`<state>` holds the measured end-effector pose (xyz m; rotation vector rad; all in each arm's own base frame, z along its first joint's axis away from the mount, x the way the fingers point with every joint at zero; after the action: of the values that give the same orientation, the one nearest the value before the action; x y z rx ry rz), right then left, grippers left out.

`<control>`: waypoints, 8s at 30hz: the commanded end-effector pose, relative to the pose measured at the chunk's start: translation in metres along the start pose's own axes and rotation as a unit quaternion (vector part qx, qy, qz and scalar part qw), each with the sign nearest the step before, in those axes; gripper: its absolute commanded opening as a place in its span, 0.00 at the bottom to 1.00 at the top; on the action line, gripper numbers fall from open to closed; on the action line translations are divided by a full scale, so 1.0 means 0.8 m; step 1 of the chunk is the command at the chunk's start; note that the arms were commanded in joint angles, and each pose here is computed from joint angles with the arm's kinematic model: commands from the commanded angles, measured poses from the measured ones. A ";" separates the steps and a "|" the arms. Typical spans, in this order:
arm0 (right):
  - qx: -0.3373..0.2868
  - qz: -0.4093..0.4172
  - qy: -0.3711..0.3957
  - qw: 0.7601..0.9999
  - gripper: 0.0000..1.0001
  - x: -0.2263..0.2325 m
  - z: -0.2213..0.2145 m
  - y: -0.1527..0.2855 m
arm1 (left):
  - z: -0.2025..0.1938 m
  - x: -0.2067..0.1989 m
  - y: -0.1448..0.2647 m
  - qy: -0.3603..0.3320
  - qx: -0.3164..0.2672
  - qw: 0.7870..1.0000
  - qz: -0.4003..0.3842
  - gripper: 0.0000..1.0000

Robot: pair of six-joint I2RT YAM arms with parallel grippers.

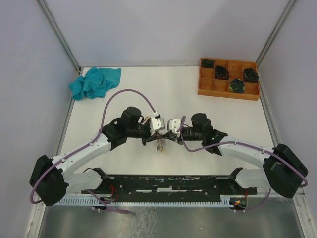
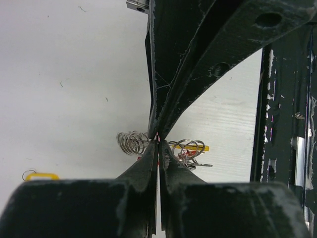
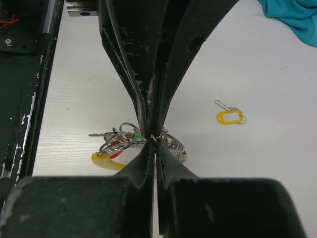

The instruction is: Put the keys on the keyring

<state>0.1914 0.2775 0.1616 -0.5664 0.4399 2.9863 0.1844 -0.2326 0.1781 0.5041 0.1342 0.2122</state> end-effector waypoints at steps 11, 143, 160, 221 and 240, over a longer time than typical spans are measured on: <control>-0.141 -0.099 -0.013 0.985 0.01 -0.024 0.036 0.002 | 0.060 0.009 0.035 -0.015 -0.139 0.989 0.041 0.26; -0.054 -0.003 0.002 0.999 0.25 -0.031 0.021 -0.009 | 0.035 0.005 0.007 0.044 -0.024 0.999 -0.017 0.03; -0.095 -0.047 -0.013 0.994 0.01 -0.041 0.030 0.001 | 0.050 0.014 0.025 0.067 -0.065 0.995 0.030 0.23; -0.184 -0.013 0.026 0.983 0.01 -0.030 0.071 0.028 | 0.040 0.013 0.030 -0.028 -0.154 0.988 -0.003 0.30; -0.196 -0.014 0.030 0.980 0.01 -0.032 0.083 0.032 | 0.037 0.012 0.023 -0.013 -0.149 0.989 -0.016 0.22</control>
<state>0.1889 0.2682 0.1971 -0.5385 -0.0065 3.0631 0.1900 -0.2229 0.1948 0.2530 0.1530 0.2072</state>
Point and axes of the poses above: each gripper's point midway between its finger pads, its own y axis back along the fingers, its own x axis along the line the jaws close on, z = x × y, the point moved 5 cm from there along y, back along the fingers, and after that the axes turned 9 degrees about y, right-handed, at the moved point
